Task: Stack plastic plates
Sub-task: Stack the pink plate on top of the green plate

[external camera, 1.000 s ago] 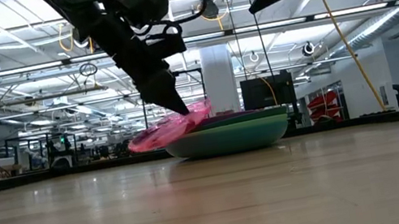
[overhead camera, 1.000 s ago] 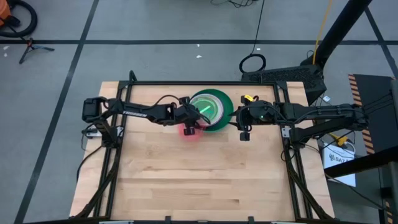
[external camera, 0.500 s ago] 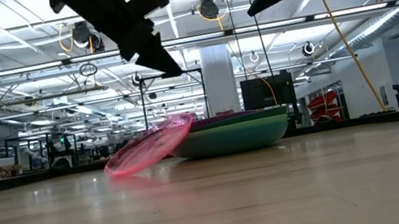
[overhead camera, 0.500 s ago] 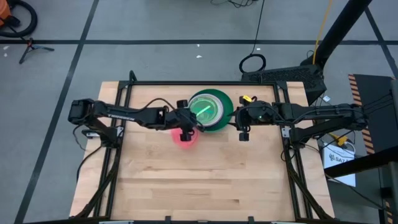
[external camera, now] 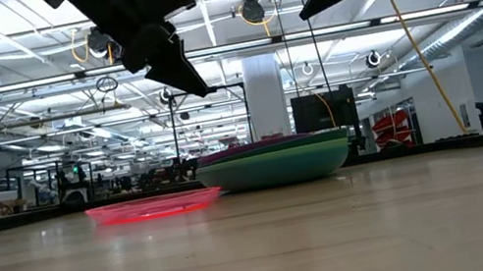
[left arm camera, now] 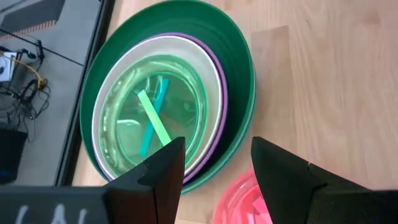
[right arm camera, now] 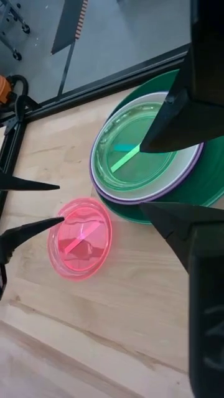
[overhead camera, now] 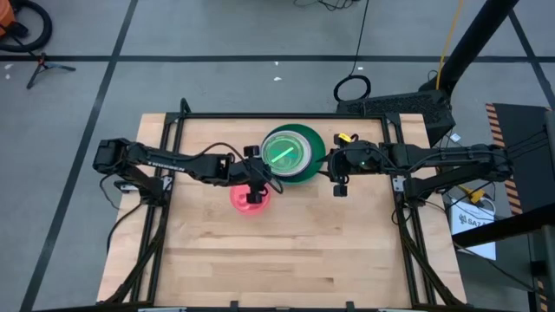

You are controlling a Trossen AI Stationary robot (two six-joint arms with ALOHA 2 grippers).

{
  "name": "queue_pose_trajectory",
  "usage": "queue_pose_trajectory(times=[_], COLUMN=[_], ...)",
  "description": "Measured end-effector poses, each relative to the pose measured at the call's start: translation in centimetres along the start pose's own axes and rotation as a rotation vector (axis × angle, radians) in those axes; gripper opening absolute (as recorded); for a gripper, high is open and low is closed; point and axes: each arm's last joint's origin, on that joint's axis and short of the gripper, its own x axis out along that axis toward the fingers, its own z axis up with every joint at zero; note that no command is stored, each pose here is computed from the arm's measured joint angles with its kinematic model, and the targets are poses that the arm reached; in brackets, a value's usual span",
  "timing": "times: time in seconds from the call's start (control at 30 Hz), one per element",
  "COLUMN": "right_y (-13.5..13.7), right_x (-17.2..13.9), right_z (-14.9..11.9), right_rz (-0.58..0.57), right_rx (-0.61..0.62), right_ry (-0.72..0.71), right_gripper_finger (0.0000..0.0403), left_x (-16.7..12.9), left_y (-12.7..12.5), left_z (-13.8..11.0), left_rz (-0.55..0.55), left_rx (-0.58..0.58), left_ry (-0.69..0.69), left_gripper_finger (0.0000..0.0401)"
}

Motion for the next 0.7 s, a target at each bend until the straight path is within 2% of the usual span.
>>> queue_pose_trajectory(times=[0.17, 0.4, 0.57, 0.7], right_y=[0.0, 0.0, 0.0, 0.0], right_x=[0.0, 0.0, 0.0, 0.0], right_z=[0.0, 0.0, 0.0, 0.0], right_rz=[0.000, 0.000, 0.000, 0.000], right_rx=[0.008, 0.012, 0.016, 0.020], right_ry=[0.000, 0.000, 0.000, 0.000], right_gripper_finger=[0.0130, 0.0130, 0.0130, 0.0130], left_x=[0.0, -0.5, 0.4, 1.6], left_y=[-0.2, -1.3, -2.3, -2.3], left_z=[-0.7, -2.6, -5.8, -8.8], left_rz=[-0.018, -0.162, -0.220, -0.211], left_rx=[-0.014, -0.040, -0.029, -0.105], left_ry=[0.073, 0.260, 0.371, 0.433], left_gripper_finger=[0.0191, 0.0191, 0.0191, 0.0191])
